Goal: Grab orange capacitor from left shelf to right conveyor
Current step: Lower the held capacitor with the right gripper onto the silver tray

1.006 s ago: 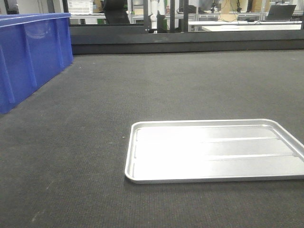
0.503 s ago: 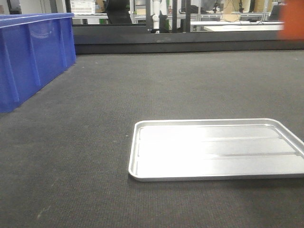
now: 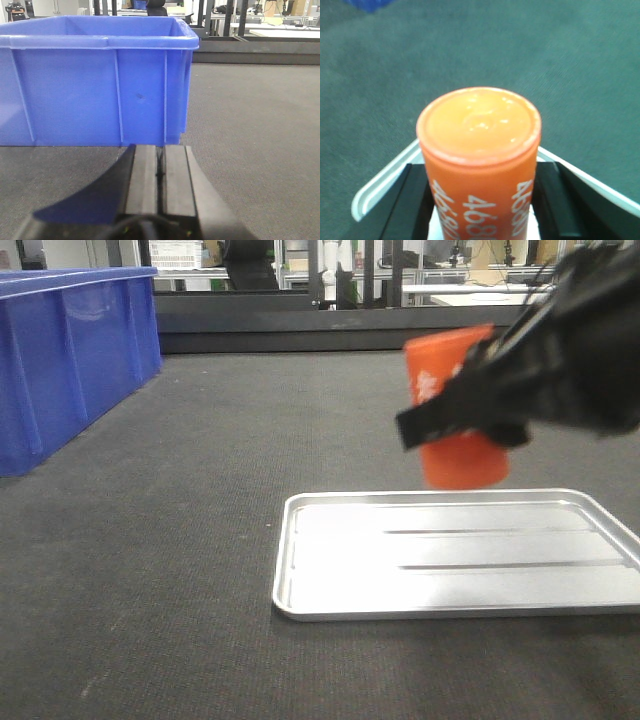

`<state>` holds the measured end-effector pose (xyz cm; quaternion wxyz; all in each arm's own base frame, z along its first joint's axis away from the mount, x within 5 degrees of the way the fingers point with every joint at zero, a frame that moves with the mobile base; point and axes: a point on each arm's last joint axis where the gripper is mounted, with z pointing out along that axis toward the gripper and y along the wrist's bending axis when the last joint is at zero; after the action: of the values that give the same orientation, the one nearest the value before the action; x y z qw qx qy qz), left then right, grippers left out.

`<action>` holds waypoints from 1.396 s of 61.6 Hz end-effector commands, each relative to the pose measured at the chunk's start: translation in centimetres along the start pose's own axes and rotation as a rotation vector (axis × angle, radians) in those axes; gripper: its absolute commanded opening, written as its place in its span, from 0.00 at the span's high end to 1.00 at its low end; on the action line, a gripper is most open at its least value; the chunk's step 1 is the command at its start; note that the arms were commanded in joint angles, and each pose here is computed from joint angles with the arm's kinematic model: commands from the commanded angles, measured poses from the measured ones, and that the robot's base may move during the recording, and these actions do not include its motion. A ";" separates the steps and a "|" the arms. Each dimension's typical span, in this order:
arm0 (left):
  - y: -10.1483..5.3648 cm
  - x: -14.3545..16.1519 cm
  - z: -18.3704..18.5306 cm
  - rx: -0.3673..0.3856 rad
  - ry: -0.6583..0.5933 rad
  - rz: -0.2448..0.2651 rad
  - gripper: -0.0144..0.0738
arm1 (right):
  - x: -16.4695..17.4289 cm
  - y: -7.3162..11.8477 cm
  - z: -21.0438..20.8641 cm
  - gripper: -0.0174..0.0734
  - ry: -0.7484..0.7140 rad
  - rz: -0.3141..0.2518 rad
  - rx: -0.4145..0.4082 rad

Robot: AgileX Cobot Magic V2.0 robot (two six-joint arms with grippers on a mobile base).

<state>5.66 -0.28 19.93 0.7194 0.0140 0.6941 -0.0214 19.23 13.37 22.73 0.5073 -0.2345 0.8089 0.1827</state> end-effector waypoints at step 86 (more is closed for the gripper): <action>0.0 -0.1 0.0 0.002 -0.073 -0.003 0.98 | -0.1 0.1 3.4 0.46 -0.121 0.005 -0.036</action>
<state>5.66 -0.28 19.93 0.7194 0.0140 0.6941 -0.0214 21.22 14.99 19.84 0.5154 -0.2346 0.7995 0.2002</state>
